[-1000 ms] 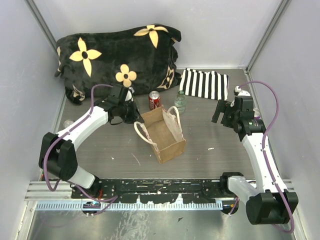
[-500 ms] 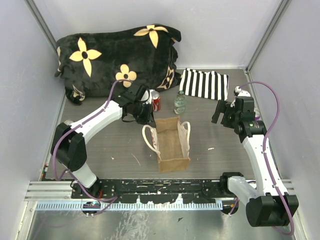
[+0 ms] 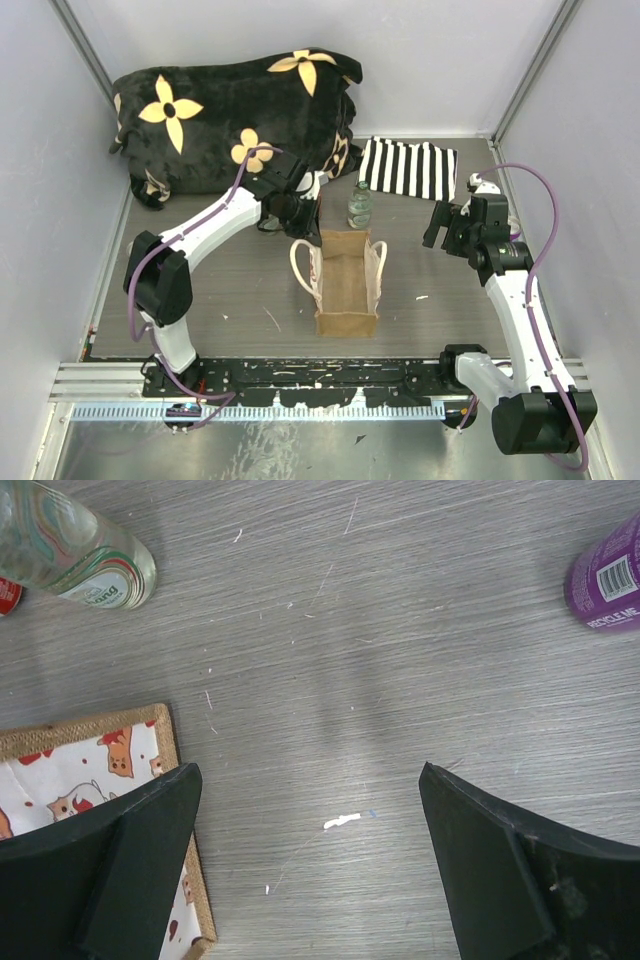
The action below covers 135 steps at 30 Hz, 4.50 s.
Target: Place the beverage into the canvas bag
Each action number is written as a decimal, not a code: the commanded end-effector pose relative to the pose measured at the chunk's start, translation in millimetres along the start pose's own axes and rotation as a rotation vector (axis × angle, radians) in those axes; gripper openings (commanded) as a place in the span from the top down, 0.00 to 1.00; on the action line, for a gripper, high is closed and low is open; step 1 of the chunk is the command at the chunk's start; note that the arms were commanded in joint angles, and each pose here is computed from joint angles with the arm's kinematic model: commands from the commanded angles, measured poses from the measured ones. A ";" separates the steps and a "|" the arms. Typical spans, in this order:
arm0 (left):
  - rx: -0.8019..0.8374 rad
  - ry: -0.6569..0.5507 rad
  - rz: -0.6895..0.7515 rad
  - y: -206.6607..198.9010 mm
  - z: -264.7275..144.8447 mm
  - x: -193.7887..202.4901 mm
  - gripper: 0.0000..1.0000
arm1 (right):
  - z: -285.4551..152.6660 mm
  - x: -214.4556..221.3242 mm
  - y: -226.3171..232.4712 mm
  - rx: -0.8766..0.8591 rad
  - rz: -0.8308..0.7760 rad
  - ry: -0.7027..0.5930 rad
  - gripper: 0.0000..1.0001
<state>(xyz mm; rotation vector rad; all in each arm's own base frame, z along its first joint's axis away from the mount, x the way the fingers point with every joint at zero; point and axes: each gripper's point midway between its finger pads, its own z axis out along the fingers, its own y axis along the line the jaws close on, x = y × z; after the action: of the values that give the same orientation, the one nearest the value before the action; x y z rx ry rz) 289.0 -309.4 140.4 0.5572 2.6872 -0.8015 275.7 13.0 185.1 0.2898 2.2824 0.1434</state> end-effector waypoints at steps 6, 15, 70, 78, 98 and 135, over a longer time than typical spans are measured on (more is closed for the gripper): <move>-0.023 -0.042 0.048 -0.7 -7.4 -16.2 0.52 | -3.5 -7.9 4.2 -0.026 -0.011 -0.046 0.04; -0.038 -0.231 0.127 -15.0 -44.5 -55.0 0.06 | -3.4 -7.2 5.0 -0.032 -0.005 -0.050 0.03; -0.775 -0.768 -0.010 178.7 -57.6 -94.2 0.10 | -14.4 -19.7 2.9 -0.002 0.008 -0.066 0.00; -0.784 -0.773 -0.013 181.8 -54.6 -94.3 0.38 | -13.4 -19.8 3.4 -0.004 0.009 -0.062 0.00; -0.695 -0.771 -0.010 166.8 -55.8 -90.0 0.10 | -13.6 -14.1 4.4 -0.013 0.024 -0.056 0.00; -0.716 -0.832 0.007 163.5 -71.2 -102.2 0.86 | -8.9 -5.9 6.6 -0.029 0.042 -0.040 0.00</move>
<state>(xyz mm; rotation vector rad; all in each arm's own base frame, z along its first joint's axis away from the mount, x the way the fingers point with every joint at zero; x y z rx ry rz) 436.9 -173.2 137.7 0.0547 2.0310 0.0268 268.8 15.6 183.7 0.3278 2.2912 0.1679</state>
